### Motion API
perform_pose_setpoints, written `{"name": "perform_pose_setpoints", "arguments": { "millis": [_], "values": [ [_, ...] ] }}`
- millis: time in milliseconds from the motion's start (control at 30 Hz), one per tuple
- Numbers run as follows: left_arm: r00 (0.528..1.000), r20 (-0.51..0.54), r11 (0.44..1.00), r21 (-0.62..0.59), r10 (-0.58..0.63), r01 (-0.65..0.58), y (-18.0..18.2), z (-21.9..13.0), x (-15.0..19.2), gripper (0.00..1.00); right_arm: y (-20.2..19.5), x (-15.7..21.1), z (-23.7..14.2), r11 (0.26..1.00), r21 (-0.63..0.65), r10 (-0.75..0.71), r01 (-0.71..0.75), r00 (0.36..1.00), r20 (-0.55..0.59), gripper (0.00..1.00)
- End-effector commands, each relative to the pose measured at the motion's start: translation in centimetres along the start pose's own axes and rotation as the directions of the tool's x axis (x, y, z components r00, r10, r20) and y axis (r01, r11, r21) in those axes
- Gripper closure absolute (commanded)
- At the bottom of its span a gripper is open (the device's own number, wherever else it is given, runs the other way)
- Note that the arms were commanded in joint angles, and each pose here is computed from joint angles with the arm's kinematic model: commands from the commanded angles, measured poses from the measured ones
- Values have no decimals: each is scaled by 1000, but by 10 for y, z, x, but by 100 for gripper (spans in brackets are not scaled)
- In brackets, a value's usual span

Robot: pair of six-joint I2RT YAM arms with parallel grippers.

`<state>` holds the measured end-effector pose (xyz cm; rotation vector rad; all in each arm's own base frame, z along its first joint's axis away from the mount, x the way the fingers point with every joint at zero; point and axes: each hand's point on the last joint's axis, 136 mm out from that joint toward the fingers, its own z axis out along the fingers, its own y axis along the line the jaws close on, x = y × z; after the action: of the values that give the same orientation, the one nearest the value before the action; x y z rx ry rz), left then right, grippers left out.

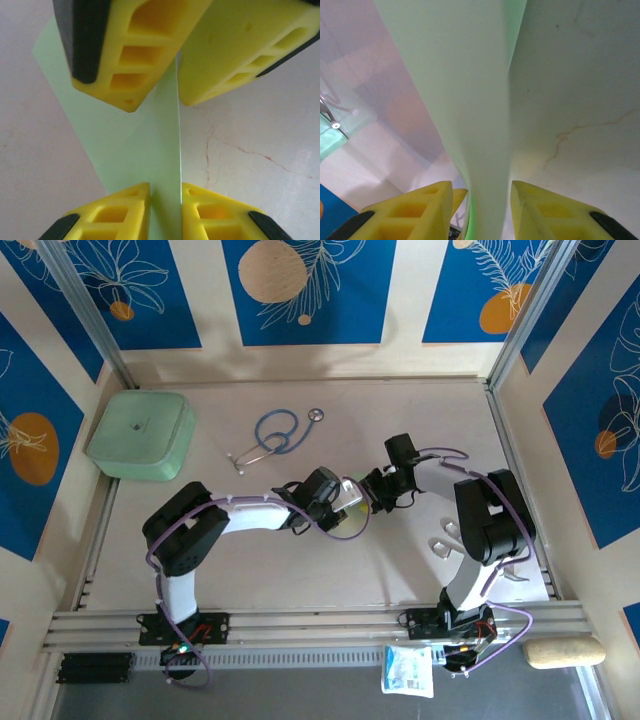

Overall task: Fold a paper plane with a square sheet of paper (pick it up from the middle)
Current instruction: Fold the wing for the fifth time at the center of the table.

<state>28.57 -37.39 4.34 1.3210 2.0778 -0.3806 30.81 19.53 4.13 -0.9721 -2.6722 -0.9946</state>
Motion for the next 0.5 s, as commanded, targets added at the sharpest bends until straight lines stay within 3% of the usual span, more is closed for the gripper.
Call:
{"name": "perform_pose_setpoints", "arguments": {
  "millis": [0,133,367,467],
  "values": [
    [1000,-12,1000,22,6,-5,-8,5,7,78,0,8,0,1000,8,4,-4,999,-45,69],
    [1000,-13,999,29,-16,17,-10,6,11,77,-1,10,-1,1000,8,3,-3,999,-54,78],
    [999,-6,999,34,-37,37,-11,8,13,74,-3,14,-3,1000,12,0,1,997,-77,80],
    [999,-6,999,32,-42,42,-11,8,14,71,-4,15,-3,1000,13,0,1,997,-78,87]
  ]
}}
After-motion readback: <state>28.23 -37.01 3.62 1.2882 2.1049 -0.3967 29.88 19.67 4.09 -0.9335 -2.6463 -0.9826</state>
